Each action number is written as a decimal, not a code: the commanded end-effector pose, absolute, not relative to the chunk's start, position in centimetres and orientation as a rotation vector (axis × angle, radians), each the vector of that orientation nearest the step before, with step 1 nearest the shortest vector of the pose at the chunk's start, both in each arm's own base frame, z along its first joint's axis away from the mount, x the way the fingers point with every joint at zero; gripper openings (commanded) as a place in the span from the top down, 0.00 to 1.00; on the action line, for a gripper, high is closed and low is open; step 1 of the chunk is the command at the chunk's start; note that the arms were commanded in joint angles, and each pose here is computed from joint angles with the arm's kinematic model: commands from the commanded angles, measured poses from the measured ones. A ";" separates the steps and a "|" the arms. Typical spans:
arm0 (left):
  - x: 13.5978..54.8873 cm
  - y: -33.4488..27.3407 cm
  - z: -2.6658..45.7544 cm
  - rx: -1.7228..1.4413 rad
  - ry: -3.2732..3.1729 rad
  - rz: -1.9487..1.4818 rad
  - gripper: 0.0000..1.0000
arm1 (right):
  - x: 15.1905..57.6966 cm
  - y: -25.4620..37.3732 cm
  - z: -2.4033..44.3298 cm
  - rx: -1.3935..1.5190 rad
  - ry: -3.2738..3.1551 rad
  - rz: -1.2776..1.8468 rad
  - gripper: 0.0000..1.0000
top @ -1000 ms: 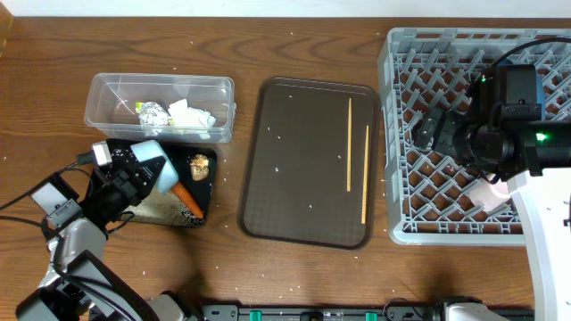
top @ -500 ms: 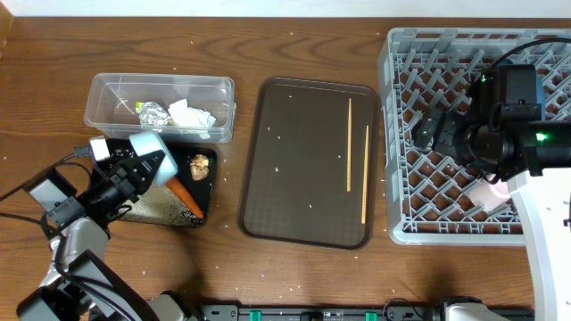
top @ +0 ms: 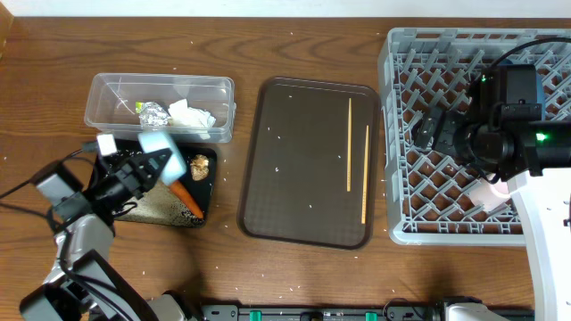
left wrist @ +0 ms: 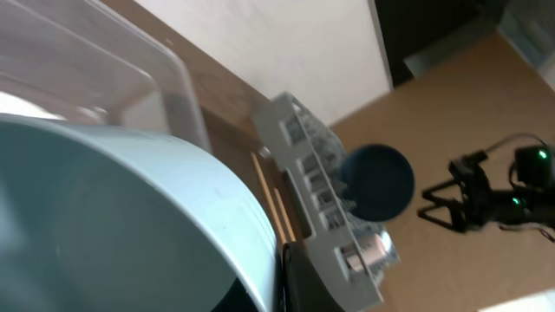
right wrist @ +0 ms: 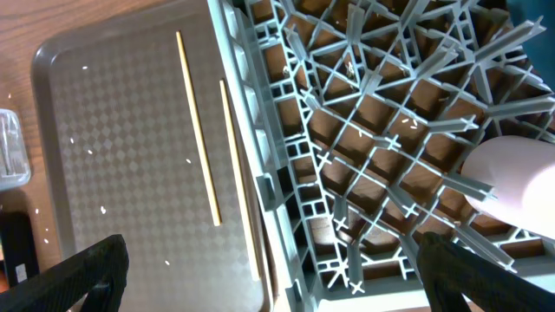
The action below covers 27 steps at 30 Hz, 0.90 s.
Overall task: Sort waste into correct bins and load items into the dishwasher rack
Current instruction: 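Bring the bowl toward the rack and grasp it with the right gripper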
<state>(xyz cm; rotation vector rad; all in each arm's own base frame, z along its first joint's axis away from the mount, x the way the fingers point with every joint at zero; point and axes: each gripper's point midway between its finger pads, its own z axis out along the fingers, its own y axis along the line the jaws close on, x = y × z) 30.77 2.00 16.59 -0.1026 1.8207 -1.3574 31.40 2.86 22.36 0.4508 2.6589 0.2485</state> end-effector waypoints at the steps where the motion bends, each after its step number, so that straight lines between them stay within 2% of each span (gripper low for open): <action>1: 30.3 -1.0 18.6 0.020 1.814 -1.421 0.94 | 31.6 2.7 22.2 0.440 2.661 0.244 0.01; 5: 30.7 -5.2 20.9 0.142 1.845 -1.396 0.94 | 31.5 2.7 22.2 0.440 2.663 0.243 0.01; 10: 30.1 -13.2 23.9 0.359 1.815 -1.367 0.94 | 31.5 2.7 22.2 0.440 2.661 0.243 0.01; 17: 30.6 -21.3 23.2 0.371 1.833 -1.365 0.94 | 31.8 2.0 22.5 0.468 2.640 0.239 0.03; 23: 31.7 -27.8 26.3 0.454 1.692 -1.544 0.94 | 31.4 -2.6 23.6 0.733 2.534 0.227 0.01; 27: 32.8 -32.7 26.6 0.512 1.686 -1.643 0.94 | 30.7 -4.7 24.4 0.836 2.473 0.287 0.01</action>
